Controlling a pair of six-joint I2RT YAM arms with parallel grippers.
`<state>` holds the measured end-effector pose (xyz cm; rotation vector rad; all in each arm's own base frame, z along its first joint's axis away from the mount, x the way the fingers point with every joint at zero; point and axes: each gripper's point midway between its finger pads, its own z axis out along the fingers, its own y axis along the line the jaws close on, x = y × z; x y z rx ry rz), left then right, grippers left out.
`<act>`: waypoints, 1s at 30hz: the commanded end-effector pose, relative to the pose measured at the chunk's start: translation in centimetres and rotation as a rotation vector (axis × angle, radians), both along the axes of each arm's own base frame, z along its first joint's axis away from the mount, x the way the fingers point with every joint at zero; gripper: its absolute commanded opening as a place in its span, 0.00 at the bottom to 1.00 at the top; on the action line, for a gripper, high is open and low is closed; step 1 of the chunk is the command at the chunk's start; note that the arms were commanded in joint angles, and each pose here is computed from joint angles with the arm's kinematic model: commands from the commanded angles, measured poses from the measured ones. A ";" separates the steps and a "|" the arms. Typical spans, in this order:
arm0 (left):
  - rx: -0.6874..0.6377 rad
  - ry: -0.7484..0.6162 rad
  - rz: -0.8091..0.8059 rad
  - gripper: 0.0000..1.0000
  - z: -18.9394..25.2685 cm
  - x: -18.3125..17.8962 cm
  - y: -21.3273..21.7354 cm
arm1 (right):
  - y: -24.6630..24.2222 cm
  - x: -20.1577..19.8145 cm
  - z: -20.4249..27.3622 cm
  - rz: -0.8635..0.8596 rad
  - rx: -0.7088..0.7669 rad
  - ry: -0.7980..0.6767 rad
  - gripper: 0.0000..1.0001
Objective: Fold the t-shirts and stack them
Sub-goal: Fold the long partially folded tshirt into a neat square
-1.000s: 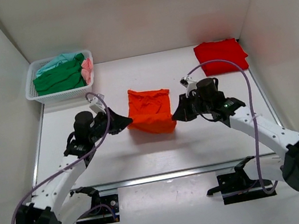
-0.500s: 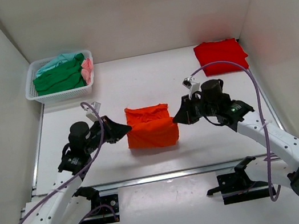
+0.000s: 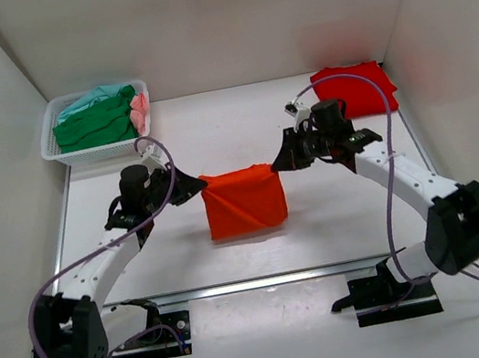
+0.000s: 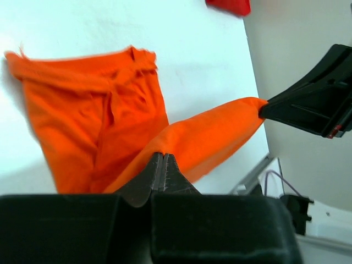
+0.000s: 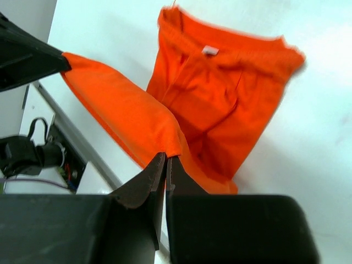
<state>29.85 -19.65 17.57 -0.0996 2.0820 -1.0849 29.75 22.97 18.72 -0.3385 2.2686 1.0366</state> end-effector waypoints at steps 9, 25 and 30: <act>0.100 -0.041 0.108 0.00 -3.0 10.5 2.2 | 2.1 12.3 -1.7 0.045 -0.042 -0.091 0.00; 0.057 -0.008 0.104 0.98 -3.5 10.0 0.5 | -1.5 12.6 -9.5 -0.057 -0.178 0.068 0.73; 0.041 0.048 0.088 0.99 -6.0 6.7 -1.0 | -0.9 9.2 -12.2 -0.049 -0.202 0.170 0.75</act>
